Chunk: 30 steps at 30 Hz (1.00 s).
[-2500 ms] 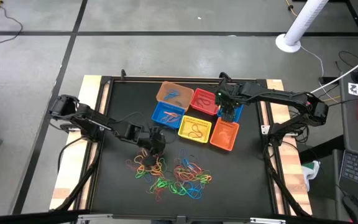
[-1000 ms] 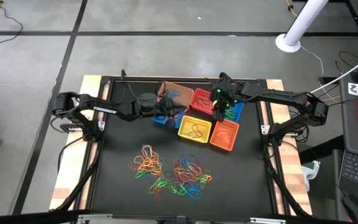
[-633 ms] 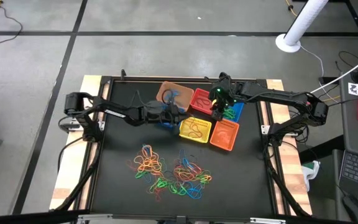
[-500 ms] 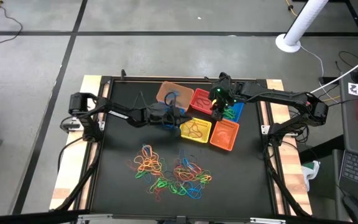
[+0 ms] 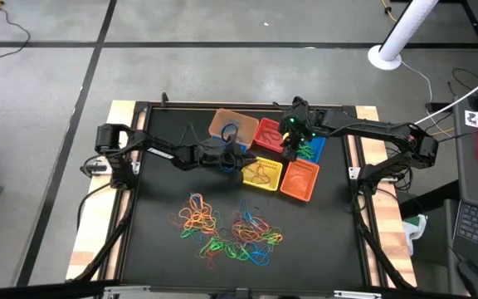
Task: Sort rubber bands into baskets
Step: Put the red rubber band into the yellow basket, then put the orange rubber band into the left blue basket
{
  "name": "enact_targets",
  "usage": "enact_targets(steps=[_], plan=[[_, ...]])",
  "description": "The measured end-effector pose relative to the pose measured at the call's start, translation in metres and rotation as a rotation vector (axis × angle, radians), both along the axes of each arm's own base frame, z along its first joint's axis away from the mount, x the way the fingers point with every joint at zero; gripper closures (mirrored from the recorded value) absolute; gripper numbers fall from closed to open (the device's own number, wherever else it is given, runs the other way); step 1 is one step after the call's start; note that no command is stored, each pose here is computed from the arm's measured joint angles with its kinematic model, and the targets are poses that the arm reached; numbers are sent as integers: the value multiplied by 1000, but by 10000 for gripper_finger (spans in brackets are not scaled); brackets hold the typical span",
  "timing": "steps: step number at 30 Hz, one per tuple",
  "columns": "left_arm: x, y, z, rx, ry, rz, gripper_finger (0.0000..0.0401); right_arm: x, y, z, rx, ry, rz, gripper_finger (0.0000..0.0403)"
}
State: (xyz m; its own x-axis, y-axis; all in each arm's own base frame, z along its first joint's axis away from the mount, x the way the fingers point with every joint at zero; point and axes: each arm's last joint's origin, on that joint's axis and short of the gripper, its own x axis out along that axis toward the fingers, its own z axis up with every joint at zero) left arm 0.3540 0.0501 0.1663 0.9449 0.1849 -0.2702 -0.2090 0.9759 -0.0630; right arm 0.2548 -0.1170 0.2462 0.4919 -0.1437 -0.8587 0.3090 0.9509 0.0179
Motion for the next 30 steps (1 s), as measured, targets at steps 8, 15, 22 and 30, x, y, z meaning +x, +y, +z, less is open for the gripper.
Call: enact_targets(steps=[8, 15, 22, 30], plan=[[0, -2, 0, -13, 7, -2, 246, 0, 0, 0, 14, -8, 10, 246], [-9, -4, 18, -103, 12, -20, 237, 0, 0, 0, 15, -8, 10, 246], [-37, -13, 37, -169, 219, -157, 237, 0, 0, 0, 15, -8, 10, 246], [-79, -36, 37, -30, 592, -341, 237, 0, 0, 0, 11, -9, 15, 246]])
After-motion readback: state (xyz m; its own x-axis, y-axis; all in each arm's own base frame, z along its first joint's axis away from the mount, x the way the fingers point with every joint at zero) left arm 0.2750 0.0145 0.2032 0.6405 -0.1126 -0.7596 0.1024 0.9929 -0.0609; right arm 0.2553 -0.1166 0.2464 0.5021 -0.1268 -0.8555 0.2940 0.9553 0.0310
